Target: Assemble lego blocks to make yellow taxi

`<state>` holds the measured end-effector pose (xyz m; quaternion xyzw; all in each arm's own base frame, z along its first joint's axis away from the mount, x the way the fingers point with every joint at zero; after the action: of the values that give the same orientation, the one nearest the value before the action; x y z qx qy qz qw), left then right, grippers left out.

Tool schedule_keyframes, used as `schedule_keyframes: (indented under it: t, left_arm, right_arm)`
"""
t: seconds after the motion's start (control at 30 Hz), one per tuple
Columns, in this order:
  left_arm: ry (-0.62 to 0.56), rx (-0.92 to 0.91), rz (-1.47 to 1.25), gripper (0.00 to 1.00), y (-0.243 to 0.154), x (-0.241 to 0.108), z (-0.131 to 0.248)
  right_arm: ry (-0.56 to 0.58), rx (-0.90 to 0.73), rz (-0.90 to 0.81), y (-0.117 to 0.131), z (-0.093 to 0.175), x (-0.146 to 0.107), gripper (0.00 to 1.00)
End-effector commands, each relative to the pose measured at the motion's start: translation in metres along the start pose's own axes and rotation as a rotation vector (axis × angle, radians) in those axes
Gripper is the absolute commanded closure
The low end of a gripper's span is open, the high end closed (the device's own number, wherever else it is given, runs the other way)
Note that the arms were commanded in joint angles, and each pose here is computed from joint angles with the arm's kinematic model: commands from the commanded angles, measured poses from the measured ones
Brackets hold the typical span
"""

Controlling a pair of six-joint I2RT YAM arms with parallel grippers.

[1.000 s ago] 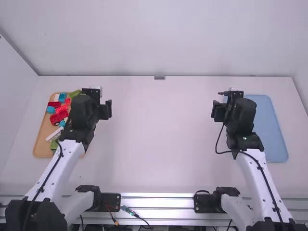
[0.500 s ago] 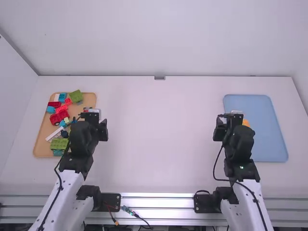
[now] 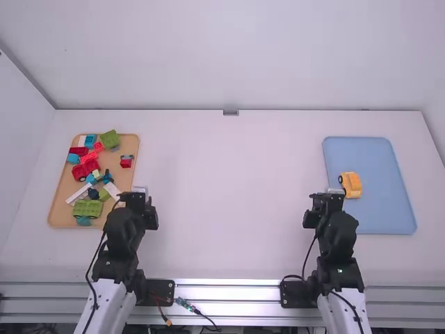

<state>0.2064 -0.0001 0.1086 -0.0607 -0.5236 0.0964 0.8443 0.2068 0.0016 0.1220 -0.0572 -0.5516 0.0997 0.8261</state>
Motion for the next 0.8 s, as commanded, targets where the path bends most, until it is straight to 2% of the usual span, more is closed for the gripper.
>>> schedule_keyframes:
  t: [0.0,0.13,0.77]
  left_arm:
    - [-0.001,0.001,-0.001,0.99,0.003,-0.012,-0.001]
    - [-0.019,-0.003,-0.001,1.00,0.004,-0.017,0.000]
    - [-0.263,-0.059,-0.002,1.00,-0.005,0.022,0.020]
  right_arm:
    - [-0.002,0.000,-0.003,0.003,-0.001,-0.010,0.98]
    - [-0.008,-0.001,-0.003,0.005,-0.001,-0.020,1.00]
    - [-0.235,-0.054,0.001,-0.003,0.017,0.017,1.00]
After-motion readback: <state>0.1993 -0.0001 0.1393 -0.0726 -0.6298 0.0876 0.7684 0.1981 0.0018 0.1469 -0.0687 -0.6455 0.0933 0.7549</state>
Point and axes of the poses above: each hand's point on the last joint's axis, 136 mm out from that joint toward the fingers, its own z axis back along the fingers, its own y axis along the line the jaws close on, x = y × z, the point moved 5 cm from there along z, back along the fingers, and after that the axes turned 13 degrees about z, right-handed, at the moved point
